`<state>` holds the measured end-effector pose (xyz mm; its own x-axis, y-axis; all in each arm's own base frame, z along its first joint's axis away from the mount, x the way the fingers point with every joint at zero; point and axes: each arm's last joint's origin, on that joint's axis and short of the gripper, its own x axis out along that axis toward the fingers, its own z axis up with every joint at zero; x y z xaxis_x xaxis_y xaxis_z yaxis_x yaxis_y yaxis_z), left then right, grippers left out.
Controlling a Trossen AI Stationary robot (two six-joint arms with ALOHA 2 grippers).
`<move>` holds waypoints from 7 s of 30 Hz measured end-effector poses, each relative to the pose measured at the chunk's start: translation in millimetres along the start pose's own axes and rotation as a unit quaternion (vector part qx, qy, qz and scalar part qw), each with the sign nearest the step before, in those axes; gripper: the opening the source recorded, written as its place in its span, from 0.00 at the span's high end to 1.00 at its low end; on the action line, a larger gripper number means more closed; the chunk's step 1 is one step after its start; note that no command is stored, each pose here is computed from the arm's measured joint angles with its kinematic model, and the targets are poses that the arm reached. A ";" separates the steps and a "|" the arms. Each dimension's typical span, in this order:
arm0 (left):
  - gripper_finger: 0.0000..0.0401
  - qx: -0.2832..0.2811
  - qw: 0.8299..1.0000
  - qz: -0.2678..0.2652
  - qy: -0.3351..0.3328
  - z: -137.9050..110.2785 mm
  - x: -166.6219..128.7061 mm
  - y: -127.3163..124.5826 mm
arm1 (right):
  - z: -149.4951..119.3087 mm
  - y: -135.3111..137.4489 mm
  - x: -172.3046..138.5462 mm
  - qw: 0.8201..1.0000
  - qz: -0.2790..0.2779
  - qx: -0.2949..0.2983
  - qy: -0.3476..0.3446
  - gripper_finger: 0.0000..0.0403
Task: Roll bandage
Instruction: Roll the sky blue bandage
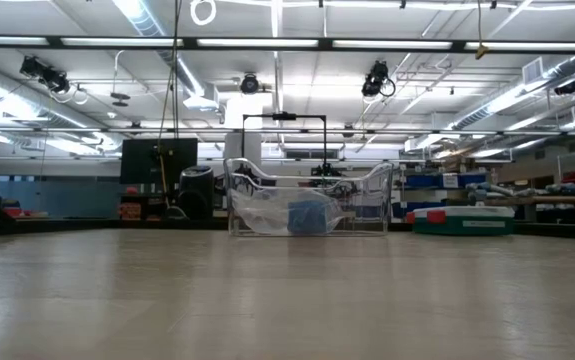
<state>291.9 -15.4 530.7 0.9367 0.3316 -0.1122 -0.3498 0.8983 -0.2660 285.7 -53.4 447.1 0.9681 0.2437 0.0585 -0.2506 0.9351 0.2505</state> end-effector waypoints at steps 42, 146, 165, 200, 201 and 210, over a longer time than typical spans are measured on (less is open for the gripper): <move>0.94 -0.091 0.993 -0.039 0.062 -9.5 13.7 6.4 | 24.9 11.9 -35.7 0.997 -0.050 -0.055 0.026 0.52; 0.66 -0.107 0.975 -0.108 0.165 -22.8 28.9 17.5 | 39.0 1.4 -24.2 0.978 -0.042 0.205 -0.007 1.00; 0.66 -0.083 0.974 -0.042 0.206 -35.8 30.8 24.2 | 38.0 2.2 -25.4 0.977 -0.034 0.209 0.004 1.00; 1.00 -0.054 0.976 -0.015 0.209 -41.5 36.9 25.1 | 46.1 -0.4 -27.7 0.980 -0.024 0.197 -0.029 1.00; 1.00 -0.055 0.976 -0.016 0.209 -41.1 36.2 25.1 | 45.9 -0.4 -27.7 0.980 -0.024 0.196 -0.028 1.00; 1.00 -0.072 0.975 -0.030 0.208 -38.3 32.8 24.3 | 40.0 -8.0 -31.3 0.983 -0.054 0.176 0.000 1.00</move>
<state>313.7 6.2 483.9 0.8799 0.1072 -0.4630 -0.3210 0.8524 -0.4128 257.6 -78.8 481.9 0.9887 0.1492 0.0127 -0.1294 0.8083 0.5744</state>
